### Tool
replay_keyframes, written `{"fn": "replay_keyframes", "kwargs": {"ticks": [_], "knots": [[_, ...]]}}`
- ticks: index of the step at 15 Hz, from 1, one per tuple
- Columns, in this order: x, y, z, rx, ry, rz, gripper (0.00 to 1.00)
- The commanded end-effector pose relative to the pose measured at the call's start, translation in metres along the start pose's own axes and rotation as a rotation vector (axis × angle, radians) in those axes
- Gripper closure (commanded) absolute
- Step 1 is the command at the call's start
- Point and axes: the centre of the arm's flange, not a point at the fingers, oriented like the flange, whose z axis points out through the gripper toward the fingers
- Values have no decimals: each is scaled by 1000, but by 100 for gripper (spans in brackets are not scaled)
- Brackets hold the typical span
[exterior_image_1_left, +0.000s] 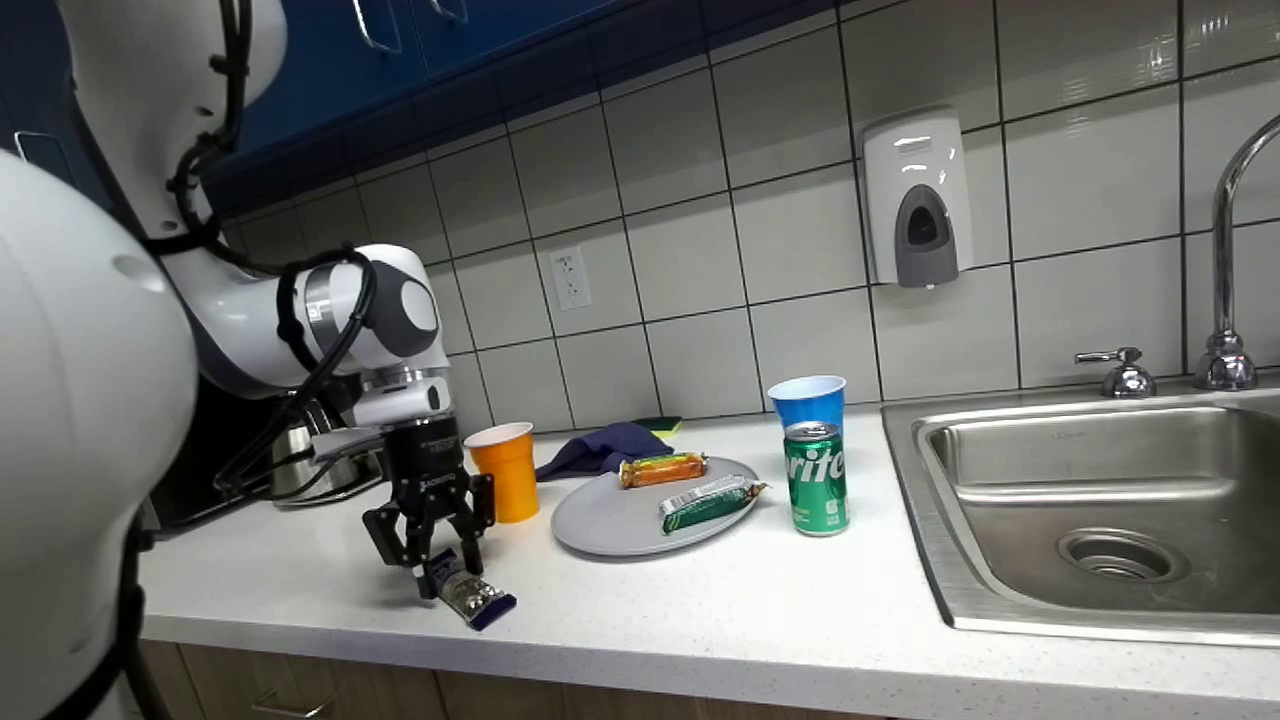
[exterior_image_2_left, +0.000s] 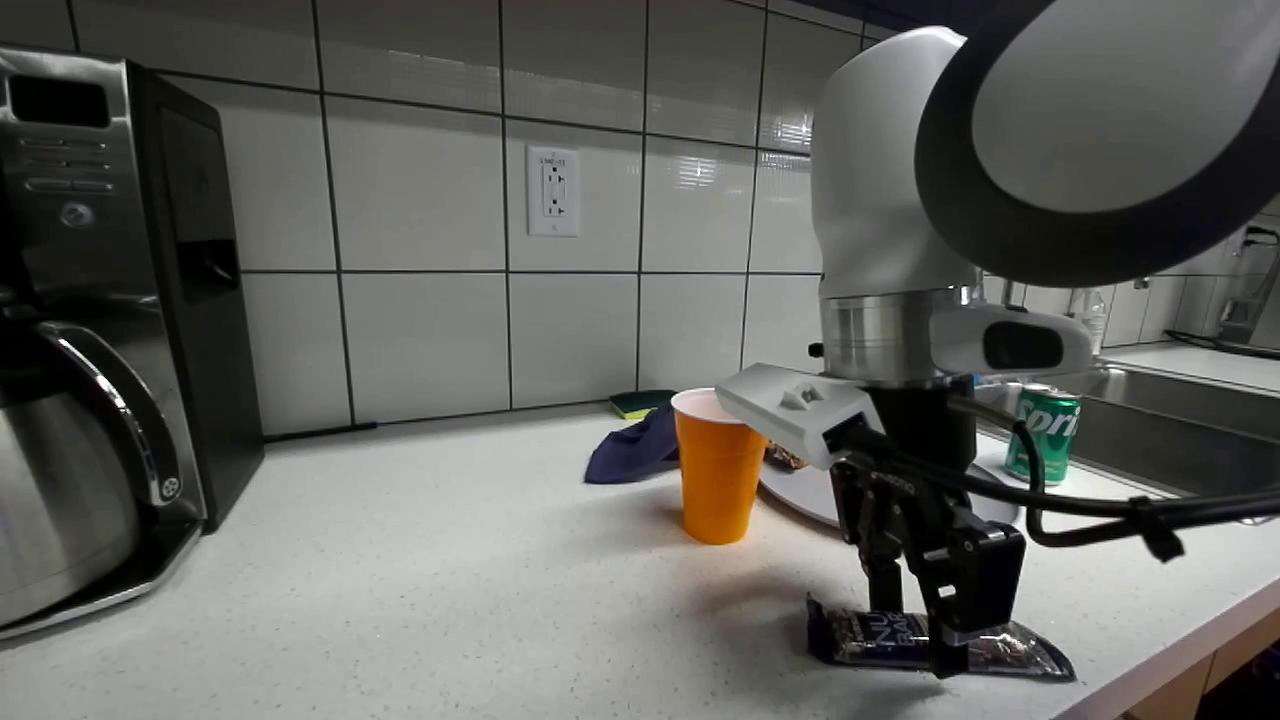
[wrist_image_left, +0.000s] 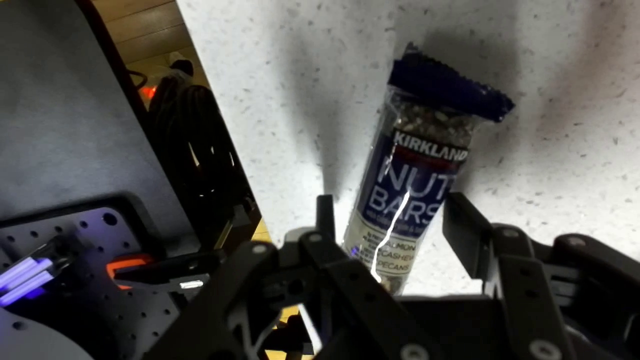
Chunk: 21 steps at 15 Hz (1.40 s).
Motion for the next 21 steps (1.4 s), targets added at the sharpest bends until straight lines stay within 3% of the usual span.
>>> {"fn": "replay_keyframes", "kwargs": {"ticks": [1,4,13,21], "knots": [[-4,5,-1,18,2,18,71],[-5,6,-3,19,2,18,93],[-5,10,-27,18,28,1,92],[14,1,-54,29,63,11,92]]}}
